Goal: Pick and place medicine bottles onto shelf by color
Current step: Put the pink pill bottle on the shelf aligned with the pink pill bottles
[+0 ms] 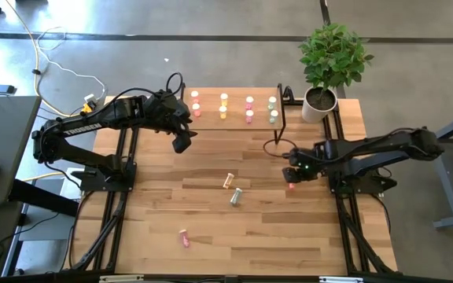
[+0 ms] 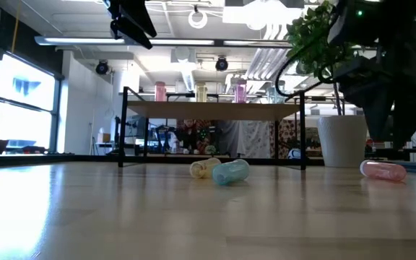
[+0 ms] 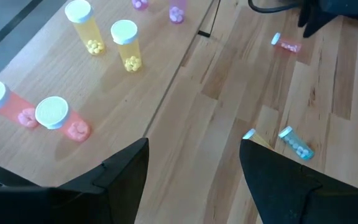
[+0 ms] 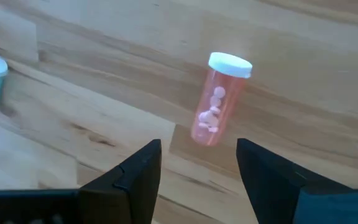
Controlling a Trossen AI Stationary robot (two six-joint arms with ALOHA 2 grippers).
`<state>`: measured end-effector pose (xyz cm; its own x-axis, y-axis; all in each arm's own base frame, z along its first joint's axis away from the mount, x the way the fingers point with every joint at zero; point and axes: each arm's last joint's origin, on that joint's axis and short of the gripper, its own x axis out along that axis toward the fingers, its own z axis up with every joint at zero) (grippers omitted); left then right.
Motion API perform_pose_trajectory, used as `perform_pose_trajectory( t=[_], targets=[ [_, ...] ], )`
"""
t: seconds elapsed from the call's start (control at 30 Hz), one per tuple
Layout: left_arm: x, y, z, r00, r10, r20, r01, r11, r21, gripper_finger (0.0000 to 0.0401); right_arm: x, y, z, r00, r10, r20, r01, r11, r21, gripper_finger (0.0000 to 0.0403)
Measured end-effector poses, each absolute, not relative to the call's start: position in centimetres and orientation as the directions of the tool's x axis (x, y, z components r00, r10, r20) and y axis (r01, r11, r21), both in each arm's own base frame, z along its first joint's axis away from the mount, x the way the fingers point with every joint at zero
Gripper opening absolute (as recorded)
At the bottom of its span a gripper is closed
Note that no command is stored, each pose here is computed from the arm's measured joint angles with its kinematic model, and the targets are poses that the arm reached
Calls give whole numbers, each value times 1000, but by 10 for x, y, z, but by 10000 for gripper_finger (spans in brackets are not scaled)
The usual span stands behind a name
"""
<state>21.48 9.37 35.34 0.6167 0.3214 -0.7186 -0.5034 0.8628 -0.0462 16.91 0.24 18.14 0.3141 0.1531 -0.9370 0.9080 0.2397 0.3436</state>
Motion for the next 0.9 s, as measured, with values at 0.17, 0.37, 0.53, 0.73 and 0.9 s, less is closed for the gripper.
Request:
perform_pose_trajectory(
  t=[0.17, 0.37, 0.53, 0.73, 0.9],
  targets=[
    [215, 94, 353, 617, 321, -719, -503, 863, -46, 243, 166, 4, 166, 327, 140, -935, 913, 208, 351, 200],
    [215, 94, 353, 617, 321, -719, -503, 863, -46, 243, 161, 4, 154, 318, 124, -940, 919, 204, 338, 200],
    [215, 94, 353, 617, 322, -718, -503, 863, -46, 243, 164, 4, 146, 340, 125, -932, 913, 194, 359, 199],
    [215, 94, 354, 617, 322, -718, -503, 863, -46, 243, 169, 5, 135, 282, 155, -947, 930, 199, 310, 199],
    [215, 94, 354, 617, 323, -718, -504, 863, -45, 243, 171, 5, 132, 269, 165, -949, 932, 205, 300, 184]
  ],
)
